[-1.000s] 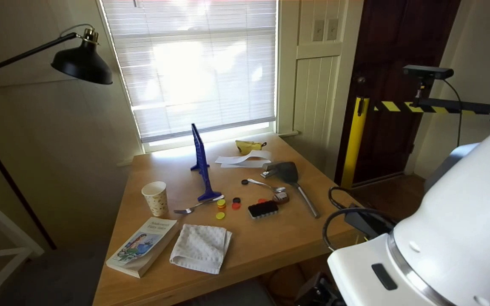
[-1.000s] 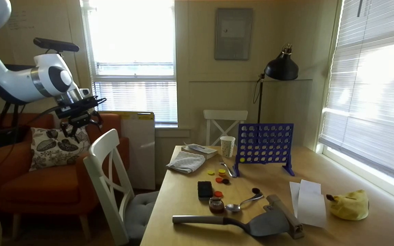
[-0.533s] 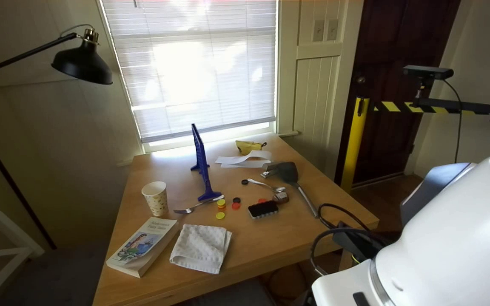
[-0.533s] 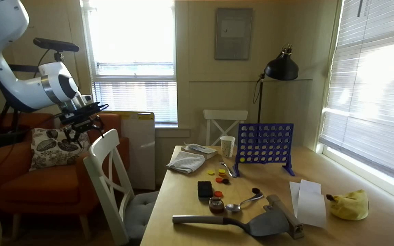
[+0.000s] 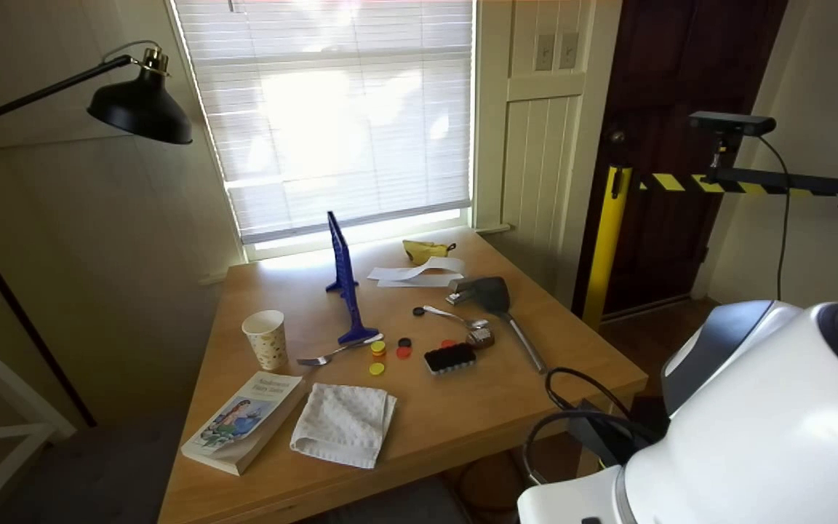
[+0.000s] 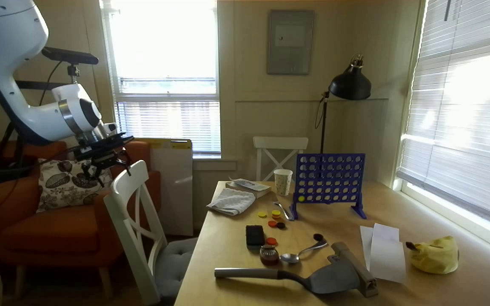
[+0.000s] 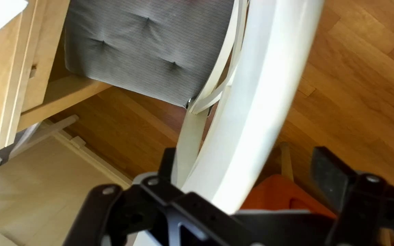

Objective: Push the chair underneath the table.

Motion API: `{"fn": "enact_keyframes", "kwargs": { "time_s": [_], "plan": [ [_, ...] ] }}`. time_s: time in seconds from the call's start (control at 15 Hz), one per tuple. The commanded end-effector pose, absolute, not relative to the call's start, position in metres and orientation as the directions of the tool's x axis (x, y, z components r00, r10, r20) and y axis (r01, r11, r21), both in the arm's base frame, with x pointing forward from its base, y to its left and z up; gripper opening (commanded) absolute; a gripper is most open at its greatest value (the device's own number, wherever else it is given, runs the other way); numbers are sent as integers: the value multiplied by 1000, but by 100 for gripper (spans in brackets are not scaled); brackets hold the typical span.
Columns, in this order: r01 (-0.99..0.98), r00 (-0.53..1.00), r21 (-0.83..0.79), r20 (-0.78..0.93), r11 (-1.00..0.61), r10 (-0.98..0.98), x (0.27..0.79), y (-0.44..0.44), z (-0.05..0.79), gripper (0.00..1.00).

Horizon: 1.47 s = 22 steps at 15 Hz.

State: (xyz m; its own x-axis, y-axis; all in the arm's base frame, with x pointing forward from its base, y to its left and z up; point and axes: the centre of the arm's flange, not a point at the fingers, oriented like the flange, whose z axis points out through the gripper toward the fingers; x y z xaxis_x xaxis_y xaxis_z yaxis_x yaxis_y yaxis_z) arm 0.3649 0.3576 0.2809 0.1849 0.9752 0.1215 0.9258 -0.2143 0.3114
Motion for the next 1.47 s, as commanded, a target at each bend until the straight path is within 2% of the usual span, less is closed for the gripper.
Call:
{"fn": "enact_keyframes", "kwargs": {
  "time_s": [0.0,0.13,0.47,0.6,0.67,0.73,1.4],
  "plan": [
    [926,187,303,148,-225,971,368,374,264,95],
    [929,183,299,141,-218,973,367,377,261,71],
    [929,173,309,128,-205,977,370,377,260,35],
    [924,168,325,127,-201,978,373,377,264,27],
    [924,170,324,131,-205,977,375,377,266,26],
    [921,178,324,139,-215,974,378,376,269,9],
    [772,507,331,192,-542,840,401,349,275,5]
  ]
}}
